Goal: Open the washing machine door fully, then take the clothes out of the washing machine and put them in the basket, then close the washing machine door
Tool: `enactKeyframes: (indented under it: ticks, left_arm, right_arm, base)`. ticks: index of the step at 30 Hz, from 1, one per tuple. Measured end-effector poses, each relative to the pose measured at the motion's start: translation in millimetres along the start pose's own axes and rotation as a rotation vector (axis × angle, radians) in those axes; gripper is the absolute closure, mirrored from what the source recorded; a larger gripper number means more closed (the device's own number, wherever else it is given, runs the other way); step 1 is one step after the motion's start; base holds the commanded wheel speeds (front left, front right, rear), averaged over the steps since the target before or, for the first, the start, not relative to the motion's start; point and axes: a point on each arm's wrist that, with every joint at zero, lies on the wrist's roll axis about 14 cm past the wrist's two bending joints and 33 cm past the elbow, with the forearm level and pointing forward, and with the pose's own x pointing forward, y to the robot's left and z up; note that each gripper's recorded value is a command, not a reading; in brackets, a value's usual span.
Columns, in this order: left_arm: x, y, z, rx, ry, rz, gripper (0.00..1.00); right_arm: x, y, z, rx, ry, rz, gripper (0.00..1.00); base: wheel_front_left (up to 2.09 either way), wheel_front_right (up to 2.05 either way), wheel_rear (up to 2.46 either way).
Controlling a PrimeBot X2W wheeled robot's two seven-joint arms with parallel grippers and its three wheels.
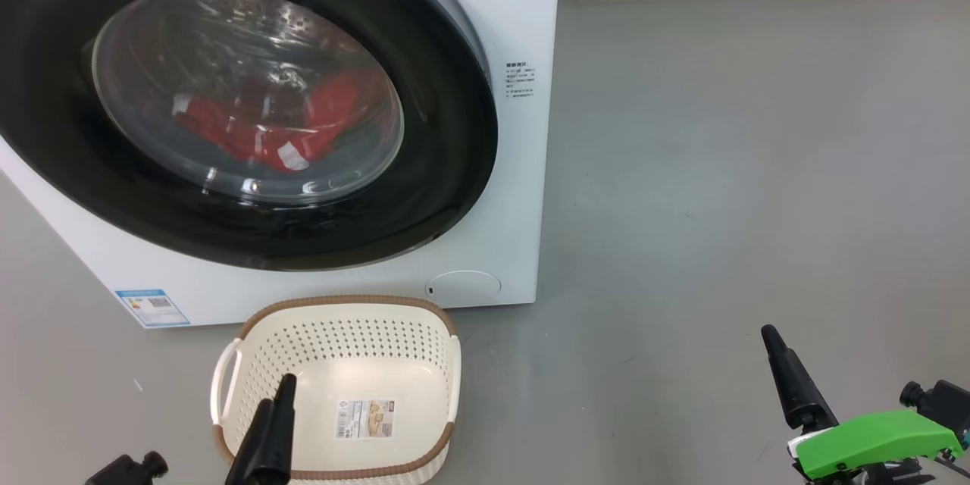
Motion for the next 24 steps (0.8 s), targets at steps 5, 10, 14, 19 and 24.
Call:
enactKeyframes:
  ticks: [5,10,14,19,24]
  left_arm:
    - [0,-5,0,0.068,-0.008,-0.013,0.0]
    - [0,-9,-1,0.139,-0.006,-0.023,0.0]
    - [-1,-10,0,0.198,-0.014,-0.027,0.0]
    - [-4,-12,-2,0.271,-0.018,-0.034,0.0]
    - [-5,-13,0,0.334,-0.031,-0.032,0.0]
  right_arm:
    - [0,2,0,-0.056,-0.002,0.008,0.0]
    - [-1,2,1,-0.112,-0.006,0.013,0.0]
    - [-3,-1,0,-0.168,0.001,0.009,0.0]
    - [-3,4,-4,-0.234,0.008,0.027,0.0]
    - [-2,6,-4,-0.295,0.005,0.04,0.0]
  base:
    - [0.0,0.0,0.0]
    - [0.0,0.0,0.0]
    - [0.0,0.0,0.0]
    - [0.0,0.0,0.0]
    - [0.0,0.0,0.0]
